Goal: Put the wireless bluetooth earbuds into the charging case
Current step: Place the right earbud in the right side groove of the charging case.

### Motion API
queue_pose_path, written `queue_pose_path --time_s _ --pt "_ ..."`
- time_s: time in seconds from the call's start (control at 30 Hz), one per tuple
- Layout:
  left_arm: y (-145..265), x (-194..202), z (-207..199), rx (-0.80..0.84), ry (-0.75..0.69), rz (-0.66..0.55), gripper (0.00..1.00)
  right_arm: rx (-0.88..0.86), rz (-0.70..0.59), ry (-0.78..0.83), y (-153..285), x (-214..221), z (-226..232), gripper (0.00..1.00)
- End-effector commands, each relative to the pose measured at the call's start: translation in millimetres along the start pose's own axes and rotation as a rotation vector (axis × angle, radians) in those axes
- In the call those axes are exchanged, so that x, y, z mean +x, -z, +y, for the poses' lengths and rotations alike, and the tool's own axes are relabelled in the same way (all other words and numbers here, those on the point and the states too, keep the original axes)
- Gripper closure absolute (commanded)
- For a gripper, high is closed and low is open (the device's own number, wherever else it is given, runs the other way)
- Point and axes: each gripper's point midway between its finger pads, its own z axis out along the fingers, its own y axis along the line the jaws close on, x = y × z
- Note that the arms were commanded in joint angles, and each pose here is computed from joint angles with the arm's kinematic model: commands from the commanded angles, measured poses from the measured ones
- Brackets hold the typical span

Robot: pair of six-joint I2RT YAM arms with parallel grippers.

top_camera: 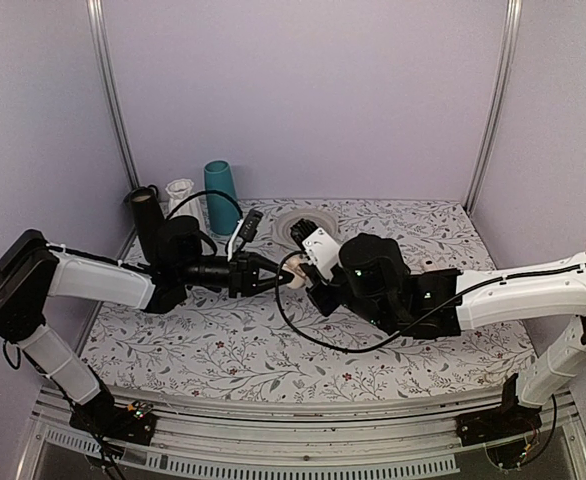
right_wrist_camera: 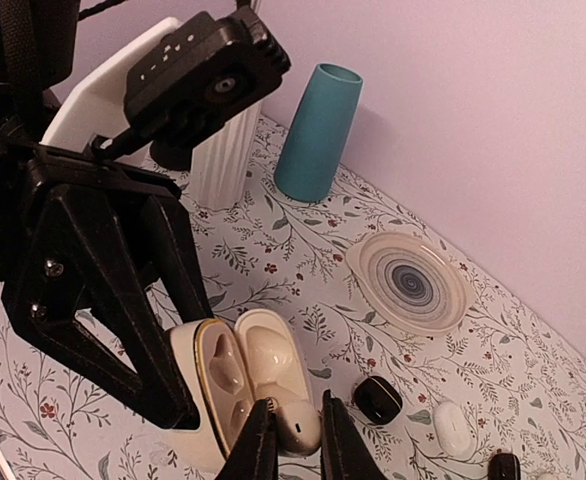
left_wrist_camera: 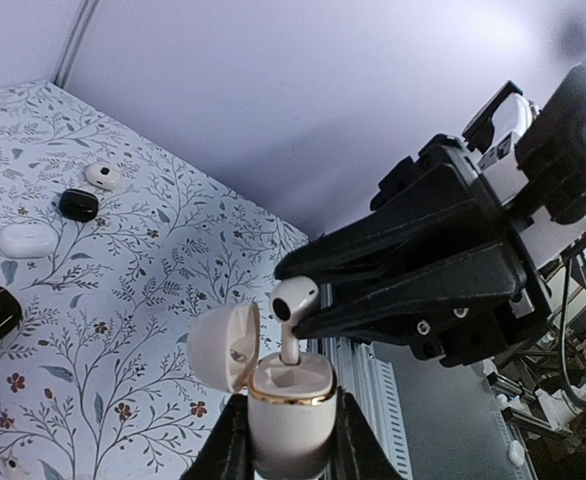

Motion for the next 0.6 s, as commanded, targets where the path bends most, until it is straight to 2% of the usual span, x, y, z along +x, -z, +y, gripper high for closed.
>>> queue_pose_path --time_s 0.0,0.57 --pt "0 -17 -14 0.017 -0.074 -0.038 1.0 -0.055 -0.015 -0.008 9 -12 8 0.87" --pt "3 -23 -22 0.026 -0.123 -0.073 1.0 -0.143 0.041 -0.015 1 -6 29 0.85"
